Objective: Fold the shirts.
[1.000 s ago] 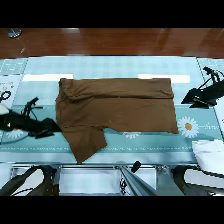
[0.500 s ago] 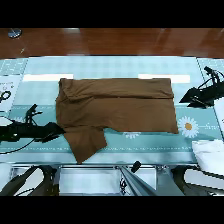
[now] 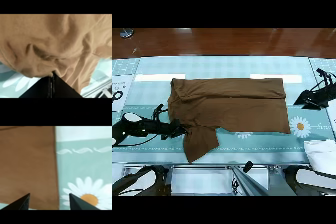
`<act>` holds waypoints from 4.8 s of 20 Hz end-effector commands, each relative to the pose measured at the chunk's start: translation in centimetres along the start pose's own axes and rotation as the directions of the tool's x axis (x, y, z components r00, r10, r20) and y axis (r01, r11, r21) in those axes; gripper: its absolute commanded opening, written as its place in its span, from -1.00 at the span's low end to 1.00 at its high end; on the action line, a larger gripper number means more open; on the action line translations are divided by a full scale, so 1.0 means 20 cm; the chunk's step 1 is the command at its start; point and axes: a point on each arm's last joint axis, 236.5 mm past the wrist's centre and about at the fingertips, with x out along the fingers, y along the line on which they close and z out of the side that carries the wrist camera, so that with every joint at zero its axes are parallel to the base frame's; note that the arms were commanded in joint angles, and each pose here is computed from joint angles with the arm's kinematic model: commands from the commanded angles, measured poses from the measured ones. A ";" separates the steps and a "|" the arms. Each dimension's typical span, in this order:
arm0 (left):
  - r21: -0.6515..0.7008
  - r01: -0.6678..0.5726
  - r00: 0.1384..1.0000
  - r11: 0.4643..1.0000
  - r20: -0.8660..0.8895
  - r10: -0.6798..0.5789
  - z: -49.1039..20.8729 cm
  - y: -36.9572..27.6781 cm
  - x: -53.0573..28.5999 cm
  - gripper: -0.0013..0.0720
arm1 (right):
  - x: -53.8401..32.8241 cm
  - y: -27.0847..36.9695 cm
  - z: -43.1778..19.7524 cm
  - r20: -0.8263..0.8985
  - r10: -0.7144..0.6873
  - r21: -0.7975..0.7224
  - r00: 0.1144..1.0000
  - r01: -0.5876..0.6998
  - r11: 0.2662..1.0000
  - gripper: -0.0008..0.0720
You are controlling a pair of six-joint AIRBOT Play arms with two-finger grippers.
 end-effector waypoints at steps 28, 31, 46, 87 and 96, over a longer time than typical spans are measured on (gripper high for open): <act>0.281 -0.090 0.893 0.956 0.448 -0.047 0.63 -0.39 -0.62 -0.91 | 0.04 0.28 0.11 0.217 0.099 -0.041 0.971 -0.092 0.995 -0.89; 0.340 -0.110 0.842 0.934 0.531 -0.094 0.77 -0.56 -0.76 -0.91 | -0.08 0.42 0.35 0.368 0.103 -0.097 0.924 -0.071 0.993 -0.89; 0.337 0.030 0.890 0.941 0.419 -0.178 1.34 -0.74 -0.55 -0.90 | 0.23 0.48 0.91 0.467 0.092 -0.046 0.879 -0.079 0.996 -0.89; 0.574 0.057 0.893 0.817 0.337 -0.300 0.86 -1.36 -0.66 -0.91 | -0.23 0.76 0.60 0.379 0.365 -0.194 0.850 -0.313 0.930 -0.89; 0.706 0.055 0.905 0.706 0.264 -0.335 0.31 -1.90 -0.08 -0.91 | -0.73 0.81 0.20 0.452 0.250 -0.246 0.856 -0.150 0.958 -0.89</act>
